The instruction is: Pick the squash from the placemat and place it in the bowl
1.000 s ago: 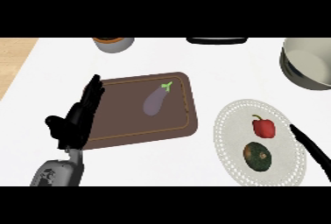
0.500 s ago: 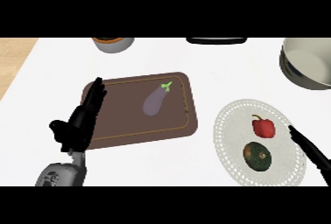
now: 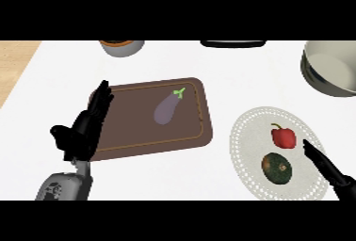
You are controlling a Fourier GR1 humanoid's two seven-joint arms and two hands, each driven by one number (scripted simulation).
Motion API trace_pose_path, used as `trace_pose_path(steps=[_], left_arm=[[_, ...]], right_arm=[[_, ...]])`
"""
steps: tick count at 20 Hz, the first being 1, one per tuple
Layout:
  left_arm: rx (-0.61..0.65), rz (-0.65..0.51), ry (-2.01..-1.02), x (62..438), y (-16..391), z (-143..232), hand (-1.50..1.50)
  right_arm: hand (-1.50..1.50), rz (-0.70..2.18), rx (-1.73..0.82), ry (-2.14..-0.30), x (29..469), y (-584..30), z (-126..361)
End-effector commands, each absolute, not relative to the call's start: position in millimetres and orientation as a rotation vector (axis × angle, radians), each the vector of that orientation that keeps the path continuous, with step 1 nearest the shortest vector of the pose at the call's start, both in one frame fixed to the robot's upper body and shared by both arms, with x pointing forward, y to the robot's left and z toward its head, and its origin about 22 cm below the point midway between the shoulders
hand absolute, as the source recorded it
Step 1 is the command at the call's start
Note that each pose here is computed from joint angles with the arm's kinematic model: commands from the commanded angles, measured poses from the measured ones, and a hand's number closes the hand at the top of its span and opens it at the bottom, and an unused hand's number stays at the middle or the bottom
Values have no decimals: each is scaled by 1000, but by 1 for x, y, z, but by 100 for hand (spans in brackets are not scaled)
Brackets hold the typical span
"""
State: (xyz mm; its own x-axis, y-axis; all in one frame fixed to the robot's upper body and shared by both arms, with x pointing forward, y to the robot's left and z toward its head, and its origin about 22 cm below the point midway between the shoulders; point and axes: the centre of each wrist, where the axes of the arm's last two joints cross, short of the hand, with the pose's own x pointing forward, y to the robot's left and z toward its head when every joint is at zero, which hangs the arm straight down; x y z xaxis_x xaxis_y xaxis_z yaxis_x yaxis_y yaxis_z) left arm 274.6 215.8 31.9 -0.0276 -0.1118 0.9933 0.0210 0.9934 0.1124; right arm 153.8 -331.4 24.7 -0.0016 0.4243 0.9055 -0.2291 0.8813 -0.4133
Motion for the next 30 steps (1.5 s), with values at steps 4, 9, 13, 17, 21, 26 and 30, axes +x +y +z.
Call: trace_pose_path(steps=[4,9,13,17,21,26,30], left_arm=[[63,-106,-1598,272,216,27,0],[78,-106,-1605,271,218,41,0],[67,-115,-1579,279,214,23,0],[79,-99,-1613,279,220,21,0],[48,-136,-1605,276,202,23,0],[78,-111,-1590,268,202,29,0],[52,-112,-1599,273,218,31,0]], right_arm=[[-150,501,-118,-1465,159,-316,10],[-150,501,-136,-1464,177,-314,-15],[-150,503,-207,-1440,190,-315,-29],[-150,572,-324,-1374,172,-320,-45],[-150,607,-353,-1372,213,-334,-30],[-150,605,-261,-1383,203,-308,-48],[150,845,-292,-1454,190,-293,-61]])
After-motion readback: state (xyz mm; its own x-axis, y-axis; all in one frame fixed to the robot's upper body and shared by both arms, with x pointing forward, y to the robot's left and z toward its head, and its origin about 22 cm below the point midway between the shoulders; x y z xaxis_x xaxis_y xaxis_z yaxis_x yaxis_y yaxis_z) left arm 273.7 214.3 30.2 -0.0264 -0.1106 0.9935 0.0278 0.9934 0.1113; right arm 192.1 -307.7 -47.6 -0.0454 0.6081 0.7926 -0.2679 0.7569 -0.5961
